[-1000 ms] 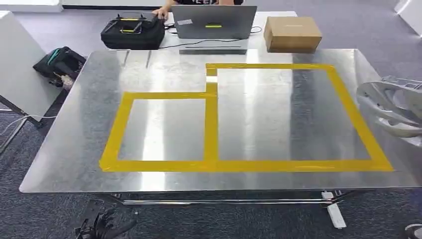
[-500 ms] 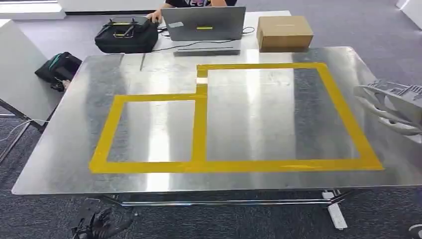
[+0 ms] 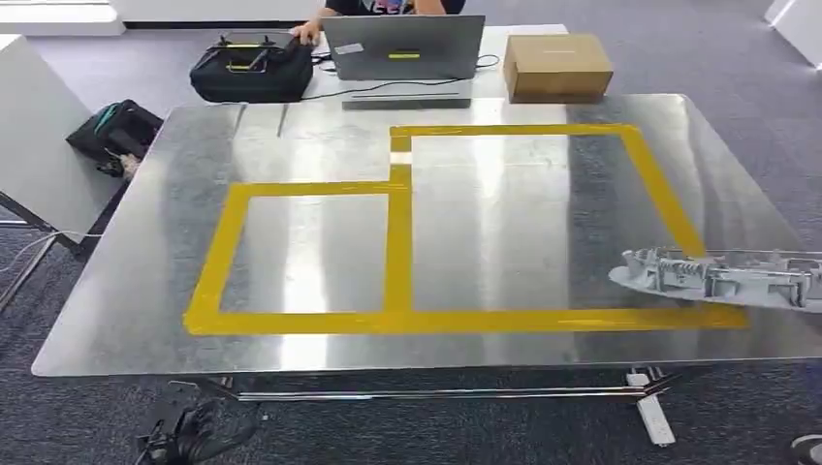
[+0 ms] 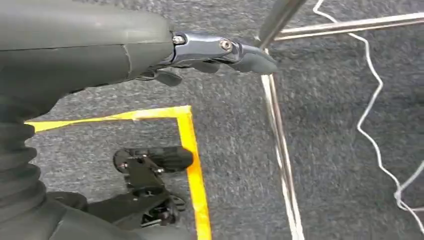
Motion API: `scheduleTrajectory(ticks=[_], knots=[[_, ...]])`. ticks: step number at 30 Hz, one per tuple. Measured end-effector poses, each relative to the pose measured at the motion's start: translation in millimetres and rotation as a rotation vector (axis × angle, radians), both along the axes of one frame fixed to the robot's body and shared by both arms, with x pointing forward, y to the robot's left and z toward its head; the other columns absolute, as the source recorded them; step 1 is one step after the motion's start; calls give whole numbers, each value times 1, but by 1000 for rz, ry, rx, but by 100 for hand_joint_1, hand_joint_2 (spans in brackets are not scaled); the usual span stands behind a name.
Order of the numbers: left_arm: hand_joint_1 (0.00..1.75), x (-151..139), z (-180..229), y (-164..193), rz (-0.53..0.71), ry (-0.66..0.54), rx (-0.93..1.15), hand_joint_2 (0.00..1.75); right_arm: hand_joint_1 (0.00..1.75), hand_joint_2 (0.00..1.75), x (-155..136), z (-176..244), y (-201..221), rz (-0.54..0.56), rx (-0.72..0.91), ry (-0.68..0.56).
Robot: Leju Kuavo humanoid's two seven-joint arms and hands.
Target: Take the parts from the cabinet and place them on the table.
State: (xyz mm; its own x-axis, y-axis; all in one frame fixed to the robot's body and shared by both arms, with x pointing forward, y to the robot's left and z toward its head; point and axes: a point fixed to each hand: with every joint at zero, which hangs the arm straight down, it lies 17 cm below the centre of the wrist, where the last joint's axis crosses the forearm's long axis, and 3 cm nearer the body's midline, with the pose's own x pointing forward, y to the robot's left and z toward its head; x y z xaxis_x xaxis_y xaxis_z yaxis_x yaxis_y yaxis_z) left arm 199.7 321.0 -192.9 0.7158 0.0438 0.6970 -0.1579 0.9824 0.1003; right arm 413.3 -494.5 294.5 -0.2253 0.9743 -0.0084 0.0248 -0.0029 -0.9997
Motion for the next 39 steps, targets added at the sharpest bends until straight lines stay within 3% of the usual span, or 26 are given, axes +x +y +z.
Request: scheduleTrajectory(ticks=[11,15,26,33,39], knots=[[0,1,0,1,-4,0,11,175,175,175,26,-14,-3,19,-151,66],[0,3,2,2,-16,-15,42,175,175,175,30,-39,3,49,-150,118],[0,-2,-1,-4,-56,0,59,175,175,175,10,-122,31,112,-167,241],[0,-6,-5,-4,-29,30,30,175,175,175,2,-136,72,270,-147,242],[0,1,-1,-5,-72,0,83,175,175,175,12,-151,96,284,-204,208]])
